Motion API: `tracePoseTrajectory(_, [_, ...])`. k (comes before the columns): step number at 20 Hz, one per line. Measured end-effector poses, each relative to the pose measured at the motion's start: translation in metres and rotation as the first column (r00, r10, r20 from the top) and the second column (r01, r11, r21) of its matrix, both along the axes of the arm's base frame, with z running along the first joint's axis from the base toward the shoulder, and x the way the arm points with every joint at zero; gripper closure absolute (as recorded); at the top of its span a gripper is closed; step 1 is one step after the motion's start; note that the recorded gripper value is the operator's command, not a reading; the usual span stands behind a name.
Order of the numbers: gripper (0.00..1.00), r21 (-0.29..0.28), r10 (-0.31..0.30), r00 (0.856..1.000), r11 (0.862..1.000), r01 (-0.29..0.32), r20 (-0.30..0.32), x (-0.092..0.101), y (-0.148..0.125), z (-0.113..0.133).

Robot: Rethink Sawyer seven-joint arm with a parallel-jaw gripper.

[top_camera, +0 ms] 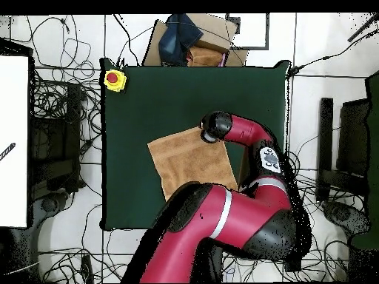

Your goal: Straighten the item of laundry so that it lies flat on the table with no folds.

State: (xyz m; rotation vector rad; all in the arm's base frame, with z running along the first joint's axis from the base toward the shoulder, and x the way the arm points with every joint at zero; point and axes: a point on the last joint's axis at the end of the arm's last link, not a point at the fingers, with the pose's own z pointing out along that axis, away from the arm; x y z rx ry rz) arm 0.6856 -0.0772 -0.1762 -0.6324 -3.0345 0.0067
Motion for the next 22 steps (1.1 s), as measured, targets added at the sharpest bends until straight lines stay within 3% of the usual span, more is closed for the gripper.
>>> tracePoseTrajectory(10, [0.00,-0.016,0.040,0.999,0.999,-0.040,-0.029,0.005,0.002,0.000])
tracePoseTrajectory(11, [1.00,-0.025,0.055,0.998,0.998,-0.055,-0.021,0.006,0.004,0.000])
tracePoseTrajectory(22, [1.00,-0.084,0.132,0.991,0.988,-0.130,0.013,0.008,0.012,0.000])
